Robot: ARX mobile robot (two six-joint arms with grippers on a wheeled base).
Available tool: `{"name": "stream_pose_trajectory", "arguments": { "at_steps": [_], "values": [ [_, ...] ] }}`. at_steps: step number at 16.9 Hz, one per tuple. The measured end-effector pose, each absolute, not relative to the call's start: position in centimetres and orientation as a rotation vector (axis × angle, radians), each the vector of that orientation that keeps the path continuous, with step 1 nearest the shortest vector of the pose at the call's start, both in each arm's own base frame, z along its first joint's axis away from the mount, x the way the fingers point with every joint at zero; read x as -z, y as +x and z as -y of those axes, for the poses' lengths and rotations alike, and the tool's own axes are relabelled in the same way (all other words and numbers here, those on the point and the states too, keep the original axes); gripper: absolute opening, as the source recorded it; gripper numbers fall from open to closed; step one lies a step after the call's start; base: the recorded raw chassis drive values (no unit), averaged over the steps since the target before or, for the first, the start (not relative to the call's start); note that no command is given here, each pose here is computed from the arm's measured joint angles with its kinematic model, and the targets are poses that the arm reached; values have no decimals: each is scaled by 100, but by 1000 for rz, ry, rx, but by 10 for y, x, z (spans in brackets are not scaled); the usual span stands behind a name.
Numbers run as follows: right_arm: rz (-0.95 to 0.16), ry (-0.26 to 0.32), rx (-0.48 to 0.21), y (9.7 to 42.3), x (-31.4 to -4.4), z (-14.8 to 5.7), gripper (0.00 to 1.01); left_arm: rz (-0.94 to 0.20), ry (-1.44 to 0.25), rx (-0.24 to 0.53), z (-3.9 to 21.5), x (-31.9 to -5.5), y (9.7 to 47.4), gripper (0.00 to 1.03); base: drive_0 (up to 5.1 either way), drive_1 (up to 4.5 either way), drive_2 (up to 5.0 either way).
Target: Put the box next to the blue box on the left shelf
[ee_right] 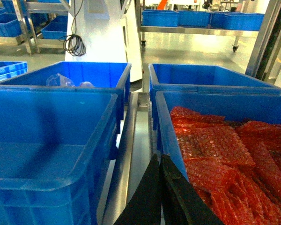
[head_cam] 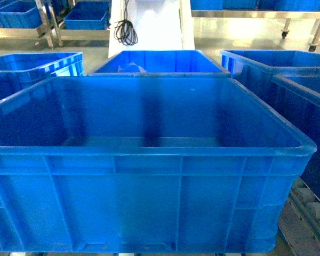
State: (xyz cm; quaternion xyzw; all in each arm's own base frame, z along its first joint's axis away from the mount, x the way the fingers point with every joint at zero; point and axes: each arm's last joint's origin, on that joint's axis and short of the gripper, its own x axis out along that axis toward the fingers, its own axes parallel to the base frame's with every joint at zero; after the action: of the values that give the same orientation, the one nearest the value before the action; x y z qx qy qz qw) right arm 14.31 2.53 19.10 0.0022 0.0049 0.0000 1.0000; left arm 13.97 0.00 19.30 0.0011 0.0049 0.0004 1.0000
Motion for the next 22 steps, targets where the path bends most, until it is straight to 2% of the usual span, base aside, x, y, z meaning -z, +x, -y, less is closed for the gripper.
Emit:
{"name": "stream_pose_trajectory", "arguments": {
  "at_steps": [5, 6, 8, 11, 22],
  "values": [
    [-9, 5, 1, 127, -178, -10, 2, -7, 2, 1, 0, -179, 125, 1, 0, 0, 0],
    [-34, 5, -1, 103, -164, 0, 2, -18, 1, 1, 0, -166, 98, 1, 0, 0, 0],
    [-36, 5, -3, 100, -163, 0, 2, 14, 1, 2, 0, -169, 97, 1, 0, 0, 0],
    [19, 5, -2, 97, -168, 0, 2, 10, 1, 2, 0, -169, 97, 1, 0, 0, 0],
    [1, 5, 0, 97, -166, 0, 2, 0, 1, 0, 0, -167, 97, 1, 0, 0, 0]
  ]
}}
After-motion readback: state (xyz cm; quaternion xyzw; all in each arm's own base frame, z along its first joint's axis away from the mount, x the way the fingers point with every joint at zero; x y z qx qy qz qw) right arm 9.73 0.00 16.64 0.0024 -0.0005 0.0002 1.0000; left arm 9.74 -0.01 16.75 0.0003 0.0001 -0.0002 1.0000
